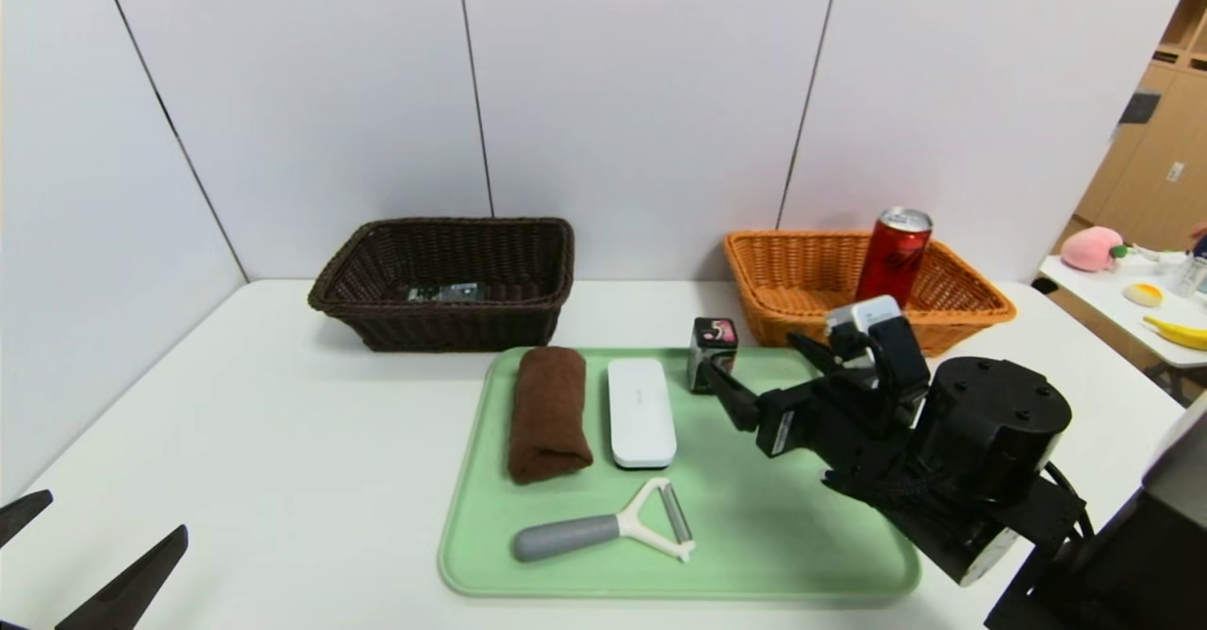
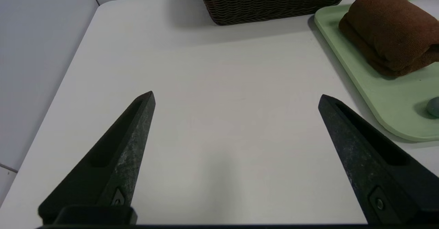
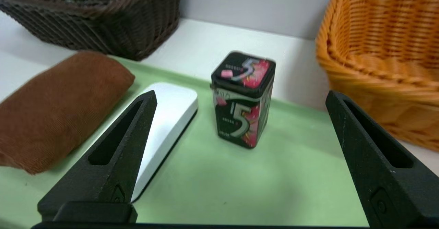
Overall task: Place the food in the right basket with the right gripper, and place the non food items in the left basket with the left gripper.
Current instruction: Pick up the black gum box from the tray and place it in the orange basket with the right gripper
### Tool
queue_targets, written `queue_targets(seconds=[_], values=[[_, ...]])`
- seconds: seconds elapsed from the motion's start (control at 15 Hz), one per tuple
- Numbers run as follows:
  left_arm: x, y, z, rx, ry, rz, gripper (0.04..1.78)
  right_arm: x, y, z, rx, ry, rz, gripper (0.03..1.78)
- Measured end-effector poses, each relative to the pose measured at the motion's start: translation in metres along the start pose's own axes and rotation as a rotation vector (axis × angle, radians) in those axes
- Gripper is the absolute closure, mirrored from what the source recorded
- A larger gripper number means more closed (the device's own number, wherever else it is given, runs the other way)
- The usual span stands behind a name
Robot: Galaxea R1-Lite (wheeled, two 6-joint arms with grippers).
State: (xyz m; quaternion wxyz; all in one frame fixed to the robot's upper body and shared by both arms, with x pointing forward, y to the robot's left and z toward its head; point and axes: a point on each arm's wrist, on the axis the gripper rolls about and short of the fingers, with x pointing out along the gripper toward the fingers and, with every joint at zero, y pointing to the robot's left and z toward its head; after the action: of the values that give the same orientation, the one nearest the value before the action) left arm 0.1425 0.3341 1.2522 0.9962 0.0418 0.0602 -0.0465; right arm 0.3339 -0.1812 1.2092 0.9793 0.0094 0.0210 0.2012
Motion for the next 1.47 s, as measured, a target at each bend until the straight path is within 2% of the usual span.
queue_targets(seconds=[0.33, 0.6, 0.8, 1.2, 1.47], values=[[-0.004, -0.001, -0.004, -0.002, 0.013, -0.001, 0.13, 0.013, 0.005, -0.015, -0.006, 0.038, 0.007, 0.12], [-0.008, -0.002, -0.005, -0.001, 0.008, 0.0, 0.13, 0.024, 0.006, -0.023, 0.027, 0.049, 0.002, 0.12], [-0.008, -0.002, -0.005, 0.0, 0.002, 0.0, 0.13, 0.032, 0.004, -0.03, 0.026, 0.059, -0.006, 0.12], [-0.009, -0.002, -0.005, 0.0, 0.0, -0.001, 0.13, 0.058, -0.003, -0.032, 0.029, 0.018, -0.033, 0.12], [-0.009, -0.002, -0.005, -0.001, 0.008, -0.001, 0.13, 0.065, -0.004, -0.037, 0.032, 0.018, -0.041, 0.12]])
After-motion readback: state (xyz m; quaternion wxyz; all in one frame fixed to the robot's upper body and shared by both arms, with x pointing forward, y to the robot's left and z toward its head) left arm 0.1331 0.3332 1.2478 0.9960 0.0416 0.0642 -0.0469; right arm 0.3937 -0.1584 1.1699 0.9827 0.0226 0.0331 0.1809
